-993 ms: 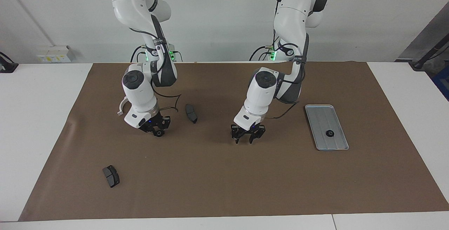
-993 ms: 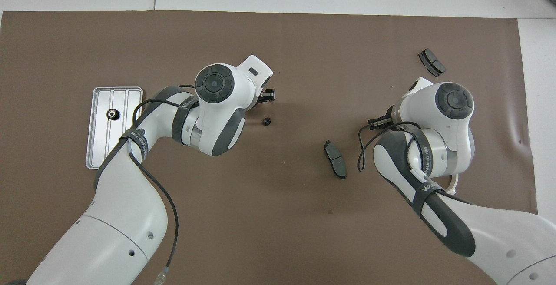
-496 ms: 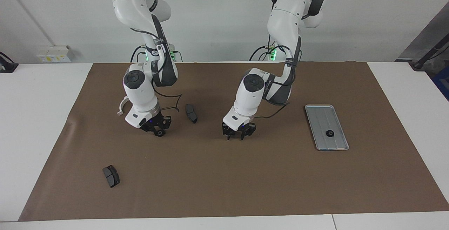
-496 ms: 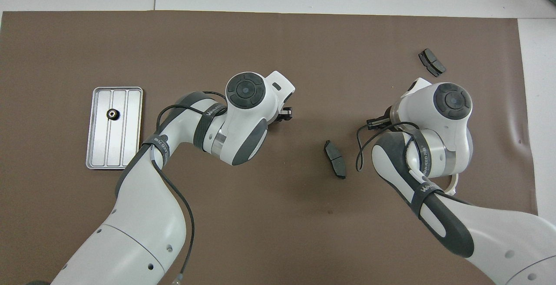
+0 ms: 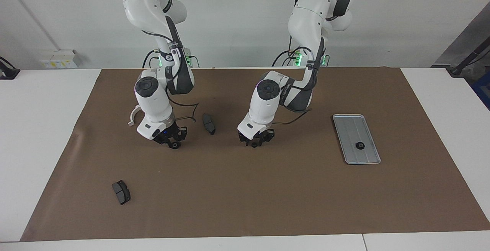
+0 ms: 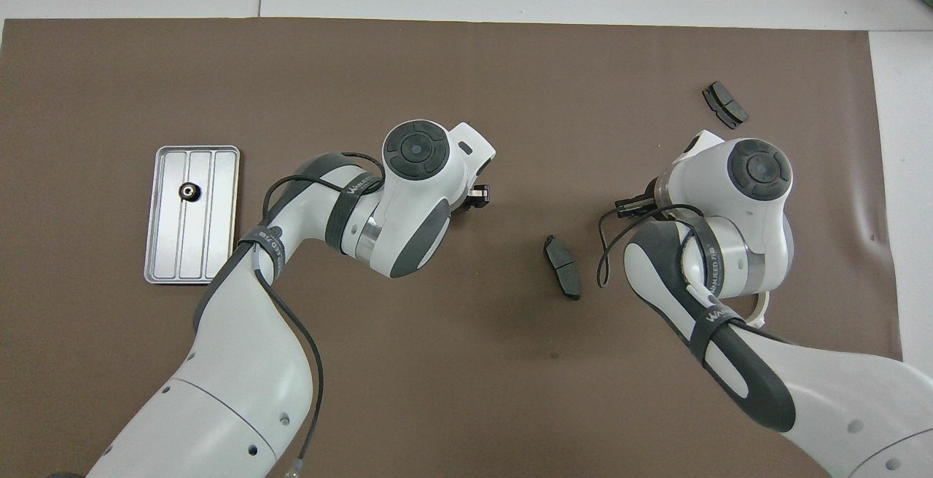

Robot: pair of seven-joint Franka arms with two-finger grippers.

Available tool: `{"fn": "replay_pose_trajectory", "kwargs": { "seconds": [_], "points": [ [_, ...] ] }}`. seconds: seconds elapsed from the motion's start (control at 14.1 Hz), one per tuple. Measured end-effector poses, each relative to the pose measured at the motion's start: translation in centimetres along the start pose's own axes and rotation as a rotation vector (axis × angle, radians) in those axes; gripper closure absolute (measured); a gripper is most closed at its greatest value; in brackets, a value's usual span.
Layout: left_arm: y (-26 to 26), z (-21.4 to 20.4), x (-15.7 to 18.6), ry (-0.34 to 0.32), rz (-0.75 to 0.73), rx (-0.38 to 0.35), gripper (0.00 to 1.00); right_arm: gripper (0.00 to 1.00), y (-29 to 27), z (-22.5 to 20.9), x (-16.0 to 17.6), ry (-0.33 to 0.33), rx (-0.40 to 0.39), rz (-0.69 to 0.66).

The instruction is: Pick bearing gear from pile to tray

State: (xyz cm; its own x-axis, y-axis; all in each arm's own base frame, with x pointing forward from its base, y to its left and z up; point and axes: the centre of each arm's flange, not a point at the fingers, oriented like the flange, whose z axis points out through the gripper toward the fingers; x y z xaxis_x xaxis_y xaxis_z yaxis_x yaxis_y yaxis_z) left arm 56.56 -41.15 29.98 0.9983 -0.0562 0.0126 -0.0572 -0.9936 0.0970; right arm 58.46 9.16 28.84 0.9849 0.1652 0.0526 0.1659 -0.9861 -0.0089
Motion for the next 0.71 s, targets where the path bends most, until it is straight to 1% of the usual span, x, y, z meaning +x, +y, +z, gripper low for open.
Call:
{"fn": "replay_pose_trajectory", "kwargs": {
  "seconds": [0.07,0.21,0.28,0.35,0.43,0.5,0.57,0.71],
  "points": [
    [0.0,0.0,0.0,0.000,0.000,0.000,0.46,0.65,0.0,0.0,0.0,0.000,0.000,0.000],
    [0.0,0.0,0.0,0.000,0.000,0.000,0.47,0.65,0.0,0.0,0.0,0.000,0.001,0.007],
    [0.0,0.0,0.0,0.000,0.000,0.000,0.49,0.65,-0.1,-0.1,0.0,0.001,0.001,0.021],
    [0.0,0.0,0.0,0.000,0.000,0.000,0.50,0.65,-0.2,-0.2,0.1,0.004,0.002,0.035],
    [0.0,0.0,0.0,0.000,0.000,0.000,0.53,0.65,-0.4,-0.5,0.3,0.006,0.003,0.044],
    [0.0,0.0,0.0,0.000,-0.001,0.000,0.53,0.65,-0.5,-0.8,0.4,0.006,0.005,0.048],
    [0.0,0.0,0.0,0.000,-0.001,0.000,0.57,0.65,-0.6,-1.2,0.6,0.005,0.006,0.050],
    [0.0,0.0,0.0,0.000,-0.001,0.000,0.58,0.65,-0.9,-2.5,1.2,0.004,0.010,0.073]
  ]
}}
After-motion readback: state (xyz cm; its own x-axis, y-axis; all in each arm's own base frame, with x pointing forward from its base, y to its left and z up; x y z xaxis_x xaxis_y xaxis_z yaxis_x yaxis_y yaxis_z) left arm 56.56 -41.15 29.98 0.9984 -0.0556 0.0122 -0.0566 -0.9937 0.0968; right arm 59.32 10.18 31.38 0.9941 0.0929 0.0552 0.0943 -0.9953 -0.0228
